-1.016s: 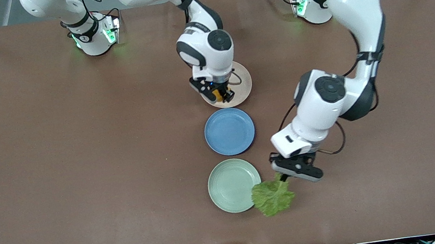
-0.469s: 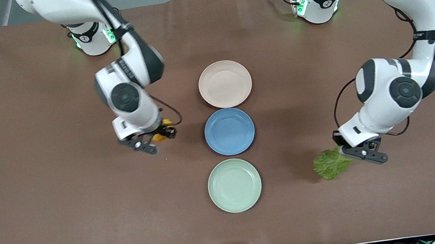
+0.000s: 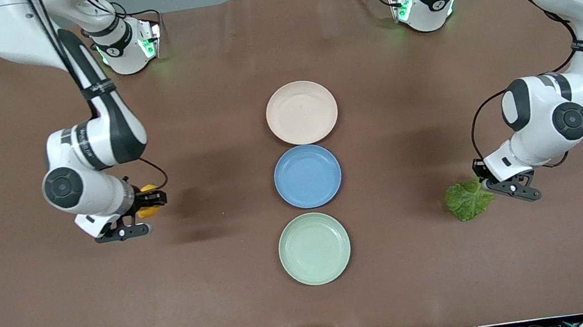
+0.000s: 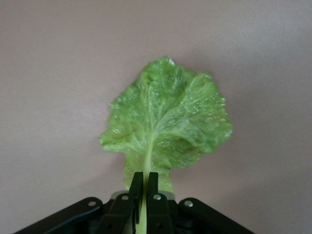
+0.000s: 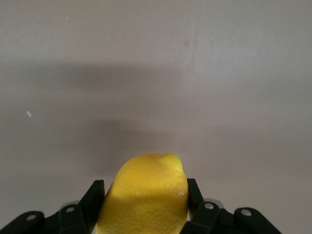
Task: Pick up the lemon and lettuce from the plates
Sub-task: 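Lift the lettuce and lemon off the plates, carrying them outward, then release the lettuce with the left gripper while the right gripper releases the lemon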
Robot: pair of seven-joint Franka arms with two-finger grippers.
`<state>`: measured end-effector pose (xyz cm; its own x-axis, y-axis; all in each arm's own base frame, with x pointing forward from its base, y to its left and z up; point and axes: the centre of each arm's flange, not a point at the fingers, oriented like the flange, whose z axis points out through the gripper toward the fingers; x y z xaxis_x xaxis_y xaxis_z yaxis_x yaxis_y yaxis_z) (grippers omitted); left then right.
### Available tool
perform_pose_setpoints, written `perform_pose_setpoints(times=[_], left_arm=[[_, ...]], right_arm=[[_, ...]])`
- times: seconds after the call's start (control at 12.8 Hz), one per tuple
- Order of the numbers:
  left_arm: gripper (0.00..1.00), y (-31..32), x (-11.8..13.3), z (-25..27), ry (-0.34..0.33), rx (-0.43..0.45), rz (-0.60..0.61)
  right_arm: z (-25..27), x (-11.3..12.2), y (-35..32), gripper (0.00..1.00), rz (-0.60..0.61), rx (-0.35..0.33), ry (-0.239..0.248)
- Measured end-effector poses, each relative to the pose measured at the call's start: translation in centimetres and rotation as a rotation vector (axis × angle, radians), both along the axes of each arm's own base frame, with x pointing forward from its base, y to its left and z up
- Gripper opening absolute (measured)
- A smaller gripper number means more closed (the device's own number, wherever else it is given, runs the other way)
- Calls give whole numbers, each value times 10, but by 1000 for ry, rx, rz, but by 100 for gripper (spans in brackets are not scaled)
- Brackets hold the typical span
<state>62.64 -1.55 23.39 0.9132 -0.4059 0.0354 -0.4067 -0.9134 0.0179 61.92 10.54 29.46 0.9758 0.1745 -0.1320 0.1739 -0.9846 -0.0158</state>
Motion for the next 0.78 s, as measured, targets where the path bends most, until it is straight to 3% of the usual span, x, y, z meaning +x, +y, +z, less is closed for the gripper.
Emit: perform_pose_setpoints(times=[0.31,0.62,0.7,0.78], left_arm=[[51,-8,1,-5,-1,-6,16],[93,-8,14,37,-7,-3,138],[100,-13,16,61,0,-1,178],[100,-19,17,89,6,4,208]], right_arm=[[-23,15,-53,73,199,29,-69],[-66,24,-59,73,269,23,-129],[-72,25,-58,73,314,26,-133],[-77,25,-58,73,353,27,-132]])
